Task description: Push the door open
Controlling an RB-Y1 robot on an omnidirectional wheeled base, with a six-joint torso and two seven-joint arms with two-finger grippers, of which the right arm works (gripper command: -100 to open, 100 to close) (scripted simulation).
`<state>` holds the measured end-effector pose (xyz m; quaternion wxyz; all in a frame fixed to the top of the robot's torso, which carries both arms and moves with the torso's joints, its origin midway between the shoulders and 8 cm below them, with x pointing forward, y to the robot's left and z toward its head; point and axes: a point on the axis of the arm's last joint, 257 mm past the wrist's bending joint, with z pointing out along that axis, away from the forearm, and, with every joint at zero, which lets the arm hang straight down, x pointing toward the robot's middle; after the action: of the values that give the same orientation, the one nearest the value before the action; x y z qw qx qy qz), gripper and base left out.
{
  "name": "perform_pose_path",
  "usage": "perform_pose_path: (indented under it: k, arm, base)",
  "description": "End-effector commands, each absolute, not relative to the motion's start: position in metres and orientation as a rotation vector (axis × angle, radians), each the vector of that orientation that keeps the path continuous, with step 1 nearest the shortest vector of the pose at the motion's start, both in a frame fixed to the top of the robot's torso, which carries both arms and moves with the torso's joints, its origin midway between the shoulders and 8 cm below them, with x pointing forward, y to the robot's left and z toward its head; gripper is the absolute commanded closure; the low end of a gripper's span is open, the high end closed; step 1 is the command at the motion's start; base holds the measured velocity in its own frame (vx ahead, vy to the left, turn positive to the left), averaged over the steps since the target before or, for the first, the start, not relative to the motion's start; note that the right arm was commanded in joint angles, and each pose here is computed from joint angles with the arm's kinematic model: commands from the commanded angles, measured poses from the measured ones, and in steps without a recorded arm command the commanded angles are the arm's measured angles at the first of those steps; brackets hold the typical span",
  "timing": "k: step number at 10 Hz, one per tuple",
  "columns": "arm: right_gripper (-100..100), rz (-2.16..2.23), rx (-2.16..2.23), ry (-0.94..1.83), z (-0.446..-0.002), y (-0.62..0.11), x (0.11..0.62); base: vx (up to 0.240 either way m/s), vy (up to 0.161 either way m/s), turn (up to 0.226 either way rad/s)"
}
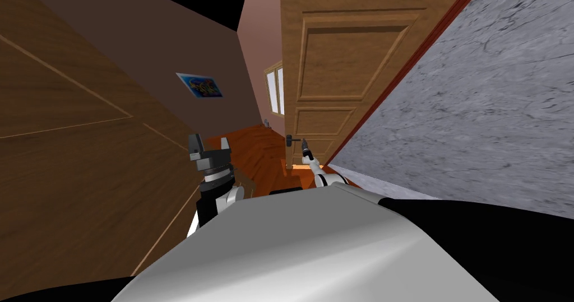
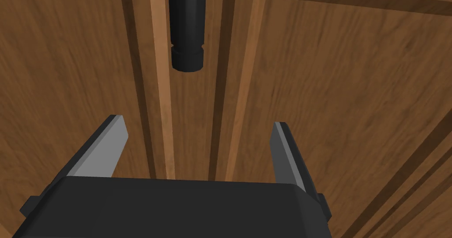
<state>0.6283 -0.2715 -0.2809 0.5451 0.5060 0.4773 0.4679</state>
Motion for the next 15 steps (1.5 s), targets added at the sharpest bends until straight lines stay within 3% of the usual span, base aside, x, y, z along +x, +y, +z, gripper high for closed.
perform_pose_path:
  k: [1, 12, 15]
  arm:
    - [-100, 1.101, 1.207, 1.123, -0.281, -0.27, 0.628]
    - [-100, 1.079, 1.286, 1.08, -0.292, -0.235, 0.624]
    - [-100, 1.04, 1.257, 1.072, -0.286, -0.267, 0.625]
  base:
    - [-0.099, 0.025, 0.074]
    - [-0.085, 0.039, 0.064]
    - [0.082, -0.024, 0.01]
